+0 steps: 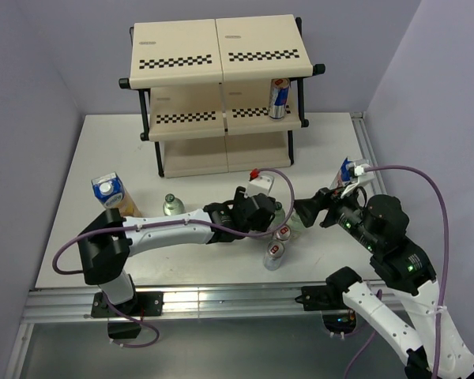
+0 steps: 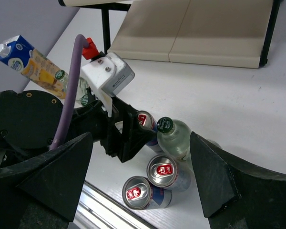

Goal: Place and organize the beverage onto the shelf
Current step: Pick up the drink from the center of the board.

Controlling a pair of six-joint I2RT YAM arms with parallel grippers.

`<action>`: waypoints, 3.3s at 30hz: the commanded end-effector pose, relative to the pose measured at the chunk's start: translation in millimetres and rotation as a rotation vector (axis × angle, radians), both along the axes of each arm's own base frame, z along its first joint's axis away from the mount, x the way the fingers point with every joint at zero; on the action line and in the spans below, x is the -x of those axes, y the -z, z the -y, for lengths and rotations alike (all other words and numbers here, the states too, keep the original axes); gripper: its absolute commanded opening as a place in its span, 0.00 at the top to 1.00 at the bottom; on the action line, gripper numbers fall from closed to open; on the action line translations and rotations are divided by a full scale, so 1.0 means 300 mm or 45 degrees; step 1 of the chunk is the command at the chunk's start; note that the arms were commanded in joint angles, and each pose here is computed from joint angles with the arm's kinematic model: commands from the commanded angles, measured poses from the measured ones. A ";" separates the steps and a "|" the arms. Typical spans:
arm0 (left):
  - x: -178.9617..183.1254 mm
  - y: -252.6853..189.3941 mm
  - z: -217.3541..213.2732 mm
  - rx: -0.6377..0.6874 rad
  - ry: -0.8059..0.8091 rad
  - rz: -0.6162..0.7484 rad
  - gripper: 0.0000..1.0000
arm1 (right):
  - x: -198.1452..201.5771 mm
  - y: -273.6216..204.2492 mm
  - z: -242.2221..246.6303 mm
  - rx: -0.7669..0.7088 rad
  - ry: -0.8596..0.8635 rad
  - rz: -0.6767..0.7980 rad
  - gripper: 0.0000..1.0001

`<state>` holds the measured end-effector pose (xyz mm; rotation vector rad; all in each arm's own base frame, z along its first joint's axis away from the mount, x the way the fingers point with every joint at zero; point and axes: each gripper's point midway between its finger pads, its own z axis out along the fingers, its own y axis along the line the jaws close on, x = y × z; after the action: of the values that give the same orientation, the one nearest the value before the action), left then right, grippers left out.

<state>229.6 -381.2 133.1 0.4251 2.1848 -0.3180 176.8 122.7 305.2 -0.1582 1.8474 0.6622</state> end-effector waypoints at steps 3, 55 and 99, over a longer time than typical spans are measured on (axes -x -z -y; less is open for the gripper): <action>-0.045 -0.029 0.033 0.061 -0.048 0.067 0.57 | -0.003 -0.027 -0.026 -0.017 -0.055 0.059 0.11; 0.175 -0.938 -0.308 0.205 0.560 0.079 1.00 | -0.045 -0.125 -0.580 0.065 -0.509 0.597 0.17; 0.019 -1.191 -0.550 0.546 -0.087 0.508 0.00 | -0.029 -0.203 -0.653 -0.176 -0.368 0.618 1.00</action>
<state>209.3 -241.5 452.7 0.4066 1.8122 -0.5969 176.3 339.3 317.5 -0.6598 1.4156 0.8435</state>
